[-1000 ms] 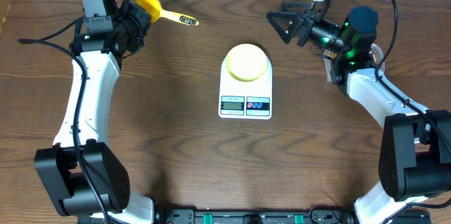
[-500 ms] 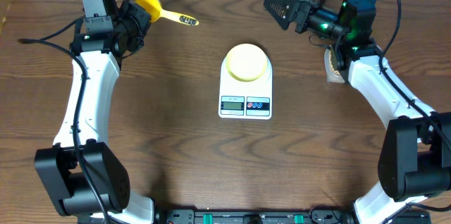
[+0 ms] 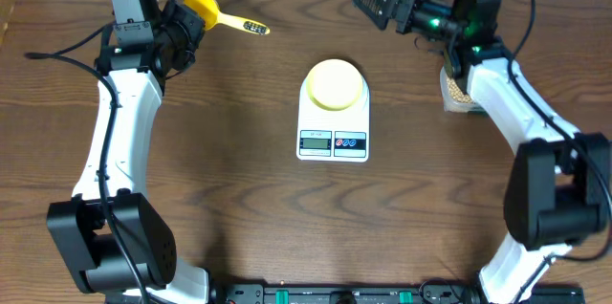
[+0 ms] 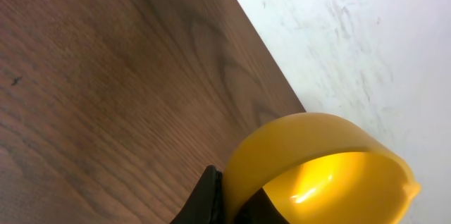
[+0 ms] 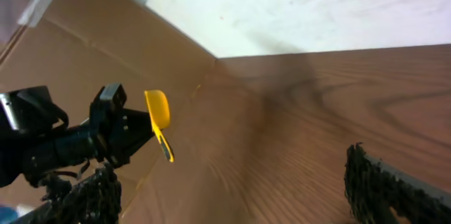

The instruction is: Scoop item into bowl and weigh 50g on scale

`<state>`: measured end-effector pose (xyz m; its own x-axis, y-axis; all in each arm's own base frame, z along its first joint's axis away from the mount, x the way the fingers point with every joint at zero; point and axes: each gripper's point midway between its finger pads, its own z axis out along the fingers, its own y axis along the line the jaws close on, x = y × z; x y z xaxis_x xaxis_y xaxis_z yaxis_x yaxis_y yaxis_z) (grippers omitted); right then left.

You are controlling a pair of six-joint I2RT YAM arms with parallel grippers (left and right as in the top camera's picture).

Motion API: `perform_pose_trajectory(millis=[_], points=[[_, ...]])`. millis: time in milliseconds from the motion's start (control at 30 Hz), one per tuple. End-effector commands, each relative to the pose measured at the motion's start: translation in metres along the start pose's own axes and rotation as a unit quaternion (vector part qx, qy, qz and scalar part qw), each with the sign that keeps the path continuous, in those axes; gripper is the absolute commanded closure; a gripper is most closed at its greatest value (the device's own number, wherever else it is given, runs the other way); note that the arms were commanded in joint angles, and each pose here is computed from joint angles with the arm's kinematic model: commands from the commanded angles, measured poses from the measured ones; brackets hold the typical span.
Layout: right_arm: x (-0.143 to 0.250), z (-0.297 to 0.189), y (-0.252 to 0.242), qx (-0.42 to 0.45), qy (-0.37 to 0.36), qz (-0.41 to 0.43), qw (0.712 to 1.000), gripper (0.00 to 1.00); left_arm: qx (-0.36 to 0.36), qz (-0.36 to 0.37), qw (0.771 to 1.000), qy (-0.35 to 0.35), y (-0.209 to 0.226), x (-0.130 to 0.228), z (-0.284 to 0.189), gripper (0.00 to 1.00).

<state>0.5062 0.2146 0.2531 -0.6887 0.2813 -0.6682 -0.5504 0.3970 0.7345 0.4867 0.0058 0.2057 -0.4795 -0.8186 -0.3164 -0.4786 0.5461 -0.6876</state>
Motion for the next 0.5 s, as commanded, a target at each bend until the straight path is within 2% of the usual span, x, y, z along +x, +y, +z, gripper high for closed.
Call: perform_pose_trajectory(millis=[0,233,467], points=[[0.005,0.013,0.004,-0.04,0.033,0.015,0.999,0.01,0.014,0.001,1.0,-0.013,-0.012,-0.005,-0.011,0.92],[0.022,0.044,0.007,-0.099,0.087,0.021,0.991,0.01,0.014,-0.01,1.0,-0.013,-0.012,-0.005,-0.011,0.92],[0.035,0.069,0.011,-0.124,0.109,0.016,0.986,0.01,0.017,-0.026,0.999,-0.007,-0.014,-0.001,-0.011,0.92]])
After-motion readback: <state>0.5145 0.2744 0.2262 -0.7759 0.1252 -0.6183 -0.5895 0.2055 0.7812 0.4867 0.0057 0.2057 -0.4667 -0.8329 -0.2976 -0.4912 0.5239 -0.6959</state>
